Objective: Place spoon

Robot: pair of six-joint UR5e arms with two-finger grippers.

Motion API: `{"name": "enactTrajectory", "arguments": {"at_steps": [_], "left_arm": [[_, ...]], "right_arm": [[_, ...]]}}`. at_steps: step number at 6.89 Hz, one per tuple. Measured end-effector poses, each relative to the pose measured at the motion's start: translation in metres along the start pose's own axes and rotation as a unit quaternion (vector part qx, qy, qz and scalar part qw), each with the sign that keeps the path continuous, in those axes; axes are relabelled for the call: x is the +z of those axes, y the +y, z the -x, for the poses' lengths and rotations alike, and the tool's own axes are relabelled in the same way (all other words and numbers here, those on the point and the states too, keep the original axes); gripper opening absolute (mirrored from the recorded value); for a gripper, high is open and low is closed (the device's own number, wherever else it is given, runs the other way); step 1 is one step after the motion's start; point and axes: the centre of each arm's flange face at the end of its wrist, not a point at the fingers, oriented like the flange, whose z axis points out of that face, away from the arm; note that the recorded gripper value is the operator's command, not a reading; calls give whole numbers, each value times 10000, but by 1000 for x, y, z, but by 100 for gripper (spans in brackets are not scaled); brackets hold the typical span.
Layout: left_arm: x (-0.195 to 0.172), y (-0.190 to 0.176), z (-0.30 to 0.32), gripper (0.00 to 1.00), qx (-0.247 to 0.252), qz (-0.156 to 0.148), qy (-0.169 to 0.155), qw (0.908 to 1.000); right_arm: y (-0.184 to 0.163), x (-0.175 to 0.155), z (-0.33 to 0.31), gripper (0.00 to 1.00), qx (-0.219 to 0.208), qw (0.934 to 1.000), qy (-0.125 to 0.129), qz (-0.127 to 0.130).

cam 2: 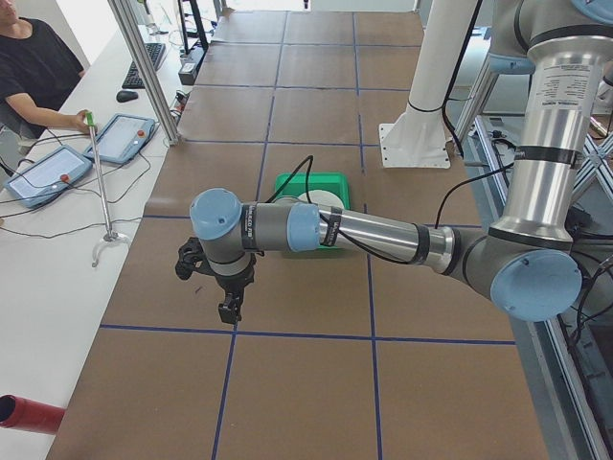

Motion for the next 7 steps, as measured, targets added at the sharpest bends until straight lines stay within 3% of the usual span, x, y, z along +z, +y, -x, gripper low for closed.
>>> {"name": "enactTrajectory", "arguments": {"at_steps": [5, 7], "left_arm": [[8, 9, 6, 100, -96, 67, 21, 9999], [18, 16, -7, 100, -60, -92, 264, 9996]], "right_arm": [[0, 0, 0, 100, 0, 10000, 2, 0], [0, 0, 0, 100, -2, 10000, 2, 0]]}}
